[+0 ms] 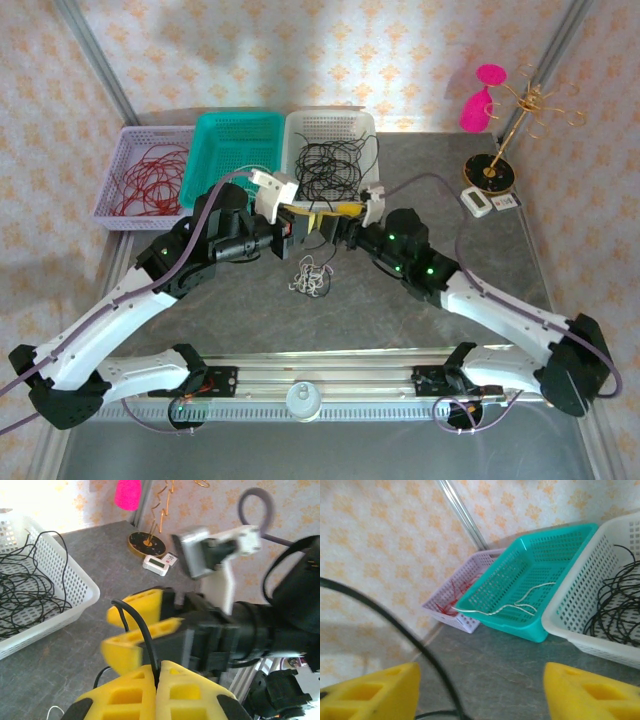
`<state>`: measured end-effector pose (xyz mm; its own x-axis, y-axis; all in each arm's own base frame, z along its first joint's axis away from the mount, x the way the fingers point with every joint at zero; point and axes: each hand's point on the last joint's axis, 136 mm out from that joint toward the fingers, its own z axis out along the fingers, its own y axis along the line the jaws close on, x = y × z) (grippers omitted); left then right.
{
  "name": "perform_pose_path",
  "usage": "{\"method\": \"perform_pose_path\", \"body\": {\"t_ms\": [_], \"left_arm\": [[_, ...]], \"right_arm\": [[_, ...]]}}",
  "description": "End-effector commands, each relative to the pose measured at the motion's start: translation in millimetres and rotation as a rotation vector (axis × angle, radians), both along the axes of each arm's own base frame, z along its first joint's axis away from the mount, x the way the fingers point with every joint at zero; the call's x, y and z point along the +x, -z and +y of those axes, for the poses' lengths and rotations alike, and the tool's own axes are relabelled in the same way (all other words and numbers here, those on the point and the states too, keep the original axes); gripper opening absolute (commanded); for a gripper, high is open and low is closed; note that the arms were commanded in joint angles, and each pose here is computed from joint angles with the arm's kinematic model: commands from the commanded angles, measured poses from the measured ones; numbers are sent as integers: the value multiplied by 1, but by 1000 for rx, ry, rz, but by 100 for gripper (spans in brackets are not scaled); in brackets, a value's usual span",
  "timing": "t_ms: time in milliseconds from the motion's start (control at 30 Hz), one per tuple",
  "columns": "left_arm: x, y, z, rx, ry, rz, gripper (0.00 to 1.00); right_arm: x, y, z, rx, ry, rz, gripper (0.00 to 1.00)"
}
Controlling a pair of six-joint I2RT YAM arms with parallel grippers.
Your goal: Untangle the cables
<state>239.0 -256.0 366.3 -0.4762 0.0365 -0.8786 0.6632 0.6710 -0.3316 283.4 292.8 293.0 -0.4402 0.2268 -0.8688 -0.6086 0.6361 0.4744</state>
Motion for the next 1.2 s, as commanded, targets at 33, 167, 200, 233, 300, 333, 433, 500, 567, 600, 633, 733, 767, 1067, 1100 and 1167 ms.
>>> {"method": "perform_pose_path", "body": {"t_ms": [33, 167, 200, 233, 300, 333, 433, 500, 567, 600, 633, 733, 767, 1067, 1100, 1167], "left_arm": [[-13, 1, -2, -10, 55, 5, 0], [-17, 11, 3, 12, 48, 39, 0], [-20, 14, 5, 17, 49, 49, 0], [-21, 16, 6, 23, 51, 59, 0], [-26, 21, 8, 30, 55, 78, 0], [-28, 24, 9, 35, 58, 89, 0], [-32, 35, 10, 62, 70, 129, 0], [-36, 44, 10, 88, 85, 158, 0], [-38, 53, 11, 115, 93, 186, 0], [-39, 56, 12, 129, 95, 194, 0], [-41, 59, 13, 143, 95, 204, 0], [-44, 66, 16, 175, 102, 235, 0], [-46, 68, 15, 178, 113, 249, 0], [-63, 86, 6, 187, 206, 342, 0], [-64, 86, 7, 187, 209, 346, 0], [-66, 88, 9, 200, 208, 358, 0]], "right_arm": [[20, -3, 0, -39, 56, -32, 49], [40, 3, -17, -177, 185, -95, 31], [43, 4, -22, -235, 204, -126, 29], [46, 6, -27, -281, 229, -147, 27], [52, 8, -38, -377, 280, -191, 23], [54, 8, -44, -428, 300, -221, 21], [58, 3, -56, -547, 343, -319, 17], [60, -5, -62, -607, 371, -388, 15], [62, -19, -67, -658, 404, -460, 13], [63, -25, -68, -686, 408, -491, 11], [64, -33, -70, -714, 423, -530, 9], [66, -50, -79, -809, 484, -641, 7], [66, -54, -82, -844, 498, -681, 7], [73, -83, -104, -1074, 624, -896, 17], [75, -84, -109, -1090, 636, -900, 19], [78, -87, -118, -1107, 655, -898, 19]]}}
